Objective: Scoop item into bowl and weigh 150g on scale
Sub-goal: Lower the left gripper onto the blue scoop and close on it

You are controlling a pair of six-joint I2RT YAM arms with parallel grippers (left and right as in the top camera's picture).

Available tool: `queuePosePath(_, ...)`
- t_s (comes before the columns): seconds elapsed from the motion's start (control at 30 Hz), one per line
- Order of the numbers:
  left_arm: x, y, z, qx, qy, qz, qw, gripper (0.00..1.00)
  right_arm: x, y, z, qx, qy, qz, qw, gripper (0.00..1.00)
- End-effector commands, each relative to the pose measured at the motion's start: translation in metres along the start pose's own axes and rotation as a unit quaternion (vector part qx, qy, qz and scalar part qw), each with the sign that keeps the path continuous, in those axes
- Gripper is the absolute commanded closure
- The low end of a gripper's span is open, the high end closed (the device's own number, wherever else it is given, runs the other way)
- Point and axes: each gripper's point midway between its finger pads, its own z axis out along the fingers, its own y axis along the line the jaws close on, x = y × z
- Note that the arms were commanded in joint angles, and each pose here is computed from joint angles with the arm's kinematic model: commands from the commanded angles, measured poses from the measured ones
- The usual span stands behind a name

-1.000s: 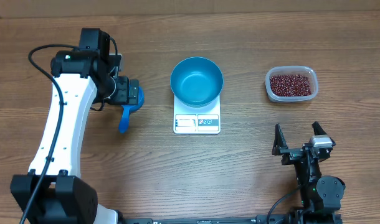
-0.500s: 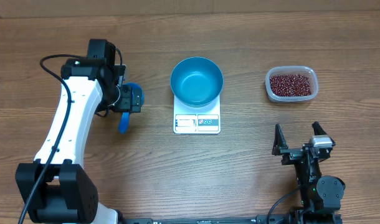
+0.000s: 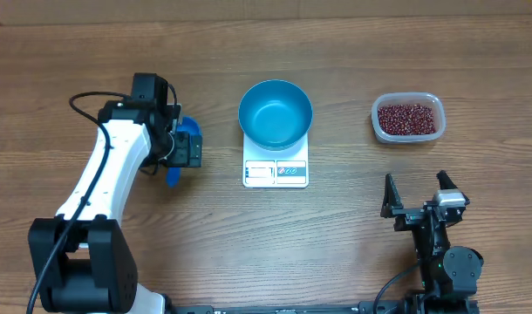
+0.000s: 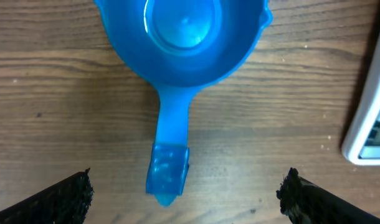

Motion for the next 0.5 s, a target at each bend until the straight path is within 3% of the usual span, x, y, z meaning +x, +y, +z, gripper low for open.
queuePosePath(0.0, 0.009, -0.001, 0.014, 0.001, 0.013, 0.014, 1.000, 0.00, 0.002, 0.001, 0.000, -0.003, -0.002, -0.002, 1.000, 0.00)
queuePosePath(0.47, 0.006, -0.001, 0.026, 0.002, 0.017, 0.042, 0.999, 0.00, 0.002, 0.001, 0.000, -0.003, -0.002, -0.002, 1.000, 0.00)
